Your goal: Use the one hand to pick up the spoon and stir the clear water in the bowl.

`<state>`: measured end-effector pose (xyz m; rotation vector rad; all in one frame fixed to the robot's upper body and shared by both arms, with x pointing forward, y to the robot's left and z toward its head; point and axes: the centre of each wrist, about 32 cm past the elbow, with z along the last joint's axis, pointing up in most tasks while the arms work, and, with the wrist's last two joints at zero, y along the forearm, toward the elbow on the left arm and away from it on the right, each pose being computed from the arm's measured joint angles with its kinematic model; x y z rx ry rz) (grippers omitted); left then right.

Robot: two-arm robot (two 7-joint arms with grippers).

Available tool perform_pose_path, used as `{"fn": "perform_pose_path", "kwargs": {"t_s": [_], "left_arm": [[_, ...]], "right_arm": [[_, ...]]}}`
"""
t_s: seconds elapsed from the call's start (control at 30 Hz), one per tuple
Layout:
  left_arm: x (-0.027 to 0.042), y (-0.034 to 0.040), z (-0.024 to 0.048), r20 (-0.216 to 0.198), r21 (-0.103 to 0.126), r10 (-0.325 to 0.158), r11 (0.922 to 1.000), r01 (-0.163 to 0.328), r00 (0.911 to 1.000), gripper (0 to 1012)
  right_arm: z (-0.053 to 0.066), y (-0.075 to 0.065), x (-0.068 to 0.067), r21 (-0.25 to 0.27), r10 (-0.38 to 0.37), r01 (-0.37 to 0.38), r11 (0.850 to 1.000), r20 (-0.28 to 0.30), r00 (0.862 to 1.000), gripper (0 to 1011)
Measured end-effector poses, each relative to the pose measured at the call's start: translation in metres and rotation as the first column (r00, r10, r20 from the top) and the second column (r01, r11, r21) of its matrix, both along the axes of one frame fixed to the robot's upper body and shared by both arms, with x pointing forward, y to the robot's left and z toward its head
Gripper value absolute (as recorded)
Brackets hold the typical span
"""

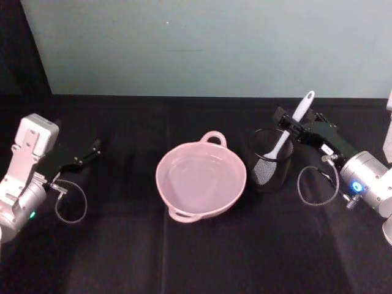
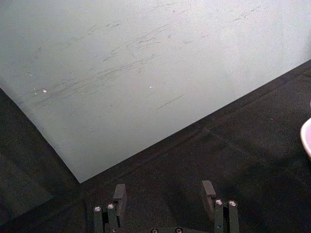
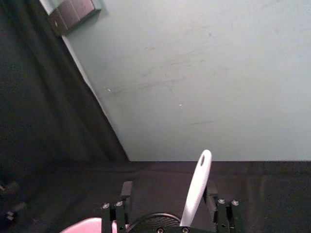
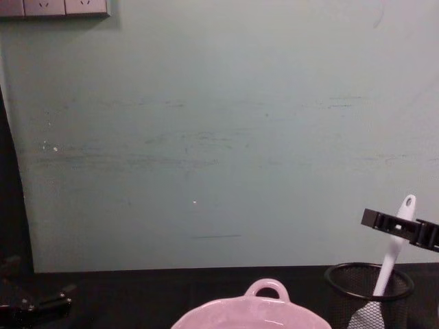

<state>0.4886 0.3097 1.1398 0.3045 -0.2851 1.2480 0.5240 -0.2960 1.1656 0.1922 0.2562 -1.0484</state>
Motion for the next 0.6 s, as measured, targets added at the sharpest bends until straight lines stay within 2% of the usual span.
{"fn": "perform_pose_path", "kwargs": {"t_s": [0.1, 0.23, 0.33, 0.4, 0.43, 0.6], "left_arm": [[0.0, 0.0, 0.0, 0.0, 0.0, 0.0, 1.0, 0.0, 1.0, 1011], [0.0, 0.0, 0.0, 0.0, 0.0, 0.0, 1.0, 0.0, 1.0, 1011], [0.0, 0.0, 0.0, 0.0, 0.0, 0.0, 1.0, 0.0, 1.0, 1011], [0.0, 0.0, 0.0, 0.0, 0.0, 0.0, 1.0, 0.0, 1.0, 1011], [0.0, 0.0, 0.0, 0.0, 0.0, 0.0, 1.0, 0.0, 1.0, 1011], [0.0, 0.0, 0.0, 0.0, 0.0, 0.0, 1.0, 0.0, 1.0, 1011]], "right_arm": [[-0.0006, 0.0009, -0.0008, -0.096, -0.028, 0.032, 0.995, 0.05, 0.998, 984], [-0.0018, 0.0017, -0.0016, -0.177, -0.055, 0.073, 0.982, 0.103, 0.993, 1002], [-0.0052, 0.0011, -0.0021, -0.265, -0.088, 0.132, 0.955, 0.17, 0.982, 1002], [-0.0061, 0.0005, -0.002, -0.296, -0.097, 0.153, 0.943, 0.196, 0.976, 1002], [-0.0065, -0.0002, -0.0023, -0.321, -0.105, 0.174, 0.931, 0.222, 0.969, 1002], [-0.0047, -0.0029, -0.0084, -0.383, -0.108, 0.221, 0.897, 0.295, 0.949, 1002]]}}
